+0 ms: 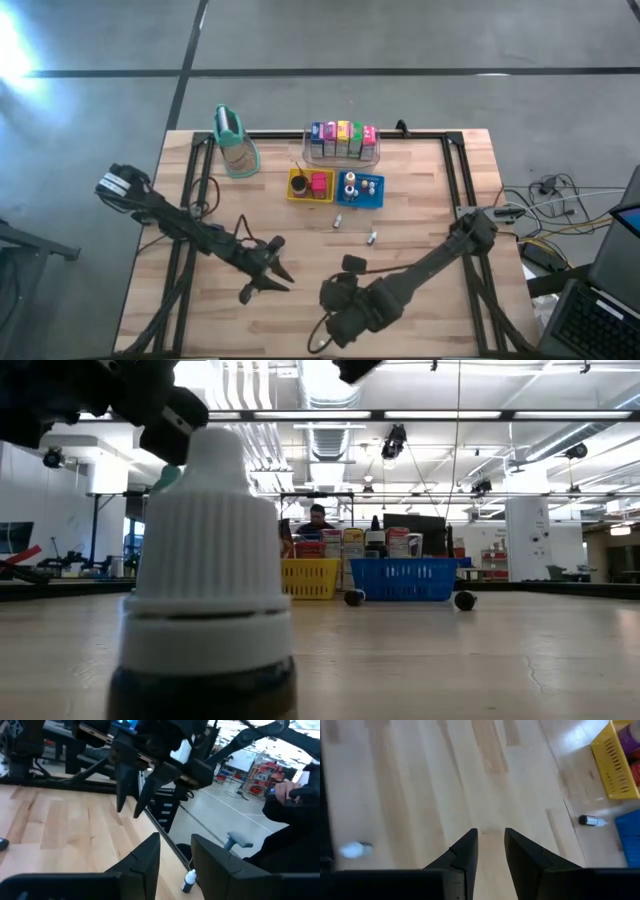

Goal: Pick & Place Kitchen Items
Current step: Put the small black food coloring bottle into the blue bin

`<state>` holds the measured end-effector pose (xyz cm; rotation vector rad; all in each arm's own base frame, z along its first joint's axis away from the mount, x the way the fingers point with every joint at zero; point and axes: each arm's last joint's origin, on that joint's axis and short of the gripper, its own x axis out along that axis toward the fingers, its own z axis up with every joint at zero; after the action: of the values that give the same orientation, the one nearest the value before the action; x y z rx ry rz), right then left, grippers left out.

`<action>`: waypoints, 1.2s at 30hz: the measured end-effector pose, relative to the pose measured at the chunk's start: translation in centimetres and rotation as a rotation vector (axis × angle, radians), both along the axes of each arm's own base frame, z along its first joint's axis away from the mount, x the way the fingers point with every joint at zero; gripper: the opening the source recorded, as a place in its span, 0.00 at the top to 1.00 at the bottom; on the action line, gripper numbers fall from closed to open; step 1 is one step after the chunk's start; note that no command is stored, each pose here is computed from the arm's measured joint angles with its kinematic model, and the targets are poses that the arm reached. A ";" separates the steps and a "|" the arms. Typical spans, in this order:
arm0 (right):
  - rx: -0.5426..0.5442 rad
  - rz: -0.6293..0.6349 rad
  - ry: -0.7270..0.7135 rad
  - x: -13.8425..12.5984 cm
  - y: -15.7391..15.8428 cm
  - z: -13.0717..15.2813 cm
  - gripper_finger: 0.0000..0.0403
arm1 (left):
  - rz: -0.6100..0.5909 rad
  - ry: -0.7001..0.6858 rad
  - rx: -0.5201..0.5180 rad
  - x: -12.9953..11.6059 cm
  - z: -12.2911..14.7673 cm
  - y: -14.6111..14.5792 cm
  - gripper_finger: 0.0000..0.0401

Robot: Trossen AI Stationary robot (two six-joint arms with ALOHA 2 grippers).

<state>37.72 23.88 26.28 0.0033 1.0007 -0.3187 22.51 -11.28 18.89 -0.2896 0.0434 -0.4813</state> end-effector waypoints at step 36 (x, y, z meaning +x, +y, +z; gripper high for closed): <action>0.092 -0.162 -0.180 -6.5 7.0 1.2 0.66 | 0.088 0.374 0.442 1.2 1.7 -5.3 0.46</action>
<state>31.26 30.90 27.45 0.1941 0.8367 -0.4128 23.67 -16.58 20.55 0.0567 0.4939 -0.3141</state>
